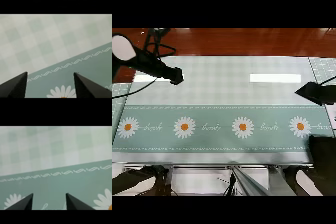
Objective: Fold the shirts.
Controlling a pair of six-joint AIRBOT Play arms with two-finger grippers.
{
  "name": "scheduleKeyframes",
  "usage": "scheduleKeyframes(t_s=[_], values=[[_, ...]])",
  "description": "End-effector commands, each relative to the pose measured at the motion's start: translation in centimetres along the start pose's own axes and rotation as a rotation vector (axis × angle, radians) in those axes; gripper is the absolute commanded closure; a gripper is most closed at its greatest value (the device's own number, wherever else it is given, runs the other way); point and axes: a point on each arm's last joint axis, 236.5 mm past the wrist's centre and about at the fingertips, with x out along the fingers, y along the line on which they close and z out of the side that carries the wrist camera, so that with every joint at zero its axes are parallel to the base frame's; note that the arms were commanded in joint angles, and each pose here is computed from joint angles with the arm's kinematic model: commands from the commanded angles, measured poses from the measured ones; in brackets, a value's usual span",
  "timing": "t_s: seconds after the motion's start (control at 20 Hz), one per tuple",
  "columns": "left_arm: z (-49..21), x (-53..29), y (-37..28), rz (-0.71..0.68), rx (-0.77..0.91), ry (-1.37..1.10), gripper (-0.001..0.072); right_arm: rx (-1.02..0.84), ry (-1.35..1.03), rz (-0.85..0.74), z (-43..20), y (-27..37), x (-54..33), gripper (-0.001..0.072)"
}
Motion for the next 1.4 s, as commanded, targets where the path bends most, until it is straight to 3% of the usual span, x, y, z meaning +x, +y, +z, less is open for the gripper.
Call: scheduleKeyframes(t_s=[0.0, 0.05, 0.35, 0.5, 0.65, 0.9, 1.35], values=[[-1.4, 1.4, -0.1, 0.096, -0.039, 0.079, 0.0023, -0.170, 0.058, -0.238, -1.2, -1.9, 1.1, 0.0140], [-1.7, 1.7, -0.1, 0.097, -0.078, 0.088, 0.0022, -0.154, 0.053, -0.259, -1.1, -2.2, 1.0, 0.0096], [-3.7, 2.8, -0.8, 0.097, -0.142, 0.144, 0.0020, -0.143, -0.054, -0.179, 1.4, -0.3, 1.8, 0.0096], [-3.5, 2.7, -1.6, 0.089, -0.125, 0.134, 0.0021, -0.097, 0.049, -0.125, -0.3, 0.5, 4.5, 0.0097], [-2.9, 3.0, -2.0, 0.083, -0.114, 0.110, 0.0022, -0.160, 0.121, -0.139, -1.6, 1.0, 6.5, 0.0097], [-2.7, 3.4, -2.0, 0.083, -0.114, 0.110, 0.0023, -0.287, 0.038, -0.158, 0.8, 2.8, 6.4, 0.0097], [-2.8, 3.6, -2.0, 0.084, -0.114, 0.116, 0.0022, -0.286, 0.036, -0.152, 0.8, 2.9, 6.4, 0.0098]])
